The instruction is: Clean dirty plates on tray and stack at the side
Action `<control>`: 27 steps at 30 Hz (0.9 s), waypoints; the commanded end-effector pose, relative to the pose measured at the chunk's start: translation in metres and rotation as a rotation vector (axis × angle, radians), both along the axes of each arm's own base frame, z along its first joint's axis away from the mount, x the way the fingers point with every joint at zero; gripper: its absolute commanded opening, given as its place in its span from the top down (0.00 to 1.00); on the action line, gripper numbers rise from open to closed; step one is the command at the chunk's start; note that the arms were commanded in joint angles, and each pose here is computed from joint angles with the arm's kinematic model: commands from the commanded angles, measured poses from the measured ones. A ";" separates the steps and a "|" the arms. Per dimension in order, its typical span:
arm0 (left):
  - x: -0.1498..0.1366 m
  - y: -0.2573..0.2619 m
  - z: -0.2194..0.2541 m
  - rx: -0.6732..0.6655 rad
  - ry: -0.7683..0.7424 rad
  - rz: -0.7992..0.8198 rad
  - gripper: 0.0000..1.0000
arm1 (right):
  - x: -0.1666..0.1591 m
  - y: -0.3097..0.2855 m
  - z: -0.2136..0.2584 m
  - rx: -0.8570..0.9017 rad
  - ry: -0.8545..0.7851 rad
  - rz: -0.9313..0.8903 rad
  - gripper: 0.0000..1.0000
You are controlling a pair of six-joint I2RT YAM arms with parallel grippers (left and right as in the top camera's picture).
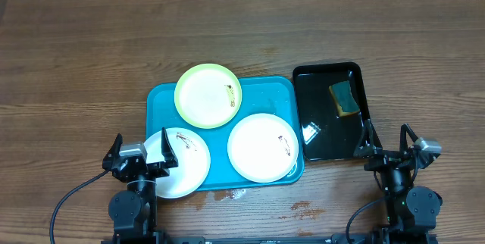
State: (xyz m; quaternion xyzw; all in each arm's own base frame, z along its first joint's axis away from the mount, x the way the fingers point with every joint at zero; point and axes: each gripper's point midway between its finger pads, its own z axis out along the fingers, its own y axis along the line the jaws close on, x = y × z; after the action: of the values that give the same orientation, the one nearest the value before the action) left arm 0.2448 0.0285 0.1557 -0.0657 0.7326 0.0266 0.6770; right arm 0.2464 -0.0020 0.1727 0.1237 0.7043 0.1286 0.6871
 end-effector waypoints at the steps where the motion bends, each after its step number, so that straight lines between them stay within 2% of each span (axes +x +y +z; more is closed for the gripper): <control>1: 0.000 0.002 0.001 -0.012 -0.012 0.011 0.00 | 0.000 -0.004 -0.003 -0.003 -0.001 -0.020 0.00; 9: 0.000 0.001 0.001 -0.012 -0.012 0.011 0.00 | 0.000 0.000 -0.001 -0.003 -0.002 0.002 0.00; 15: 0.000 0.002 0.001 -0.012 -0.012 0.011 0.00 | -0.007 0.013 0.025 0.003 0.040 0.074 0.00; 19: 0.000 0.002 0.001 -0.012 -0.012 0.011 0.00 | -0.010 0.014 0.054 0.012 0.150 0.079 0.00; 22: 0.000 0.002 0.001 -0.012 -0.012 0.011 0.00 | -0.004 0.016 0.088 0.005 0.308 0.099 0.00; 27: 0.000 0.001 0.001 -0.012 -0.012 0.011 0.00 | 0.006 0.018 0.113 -0.010 0.606 0.136 0.00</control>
State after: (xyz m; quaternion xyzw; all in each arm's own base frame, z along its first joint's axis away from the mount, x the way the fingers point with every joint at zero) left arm 0.2447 0.0285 0.1562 -0.0658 0.7319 0.0267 0.6777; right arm 0.2406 0.0153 0.2592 0.1196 0.8557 0.1365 0.4847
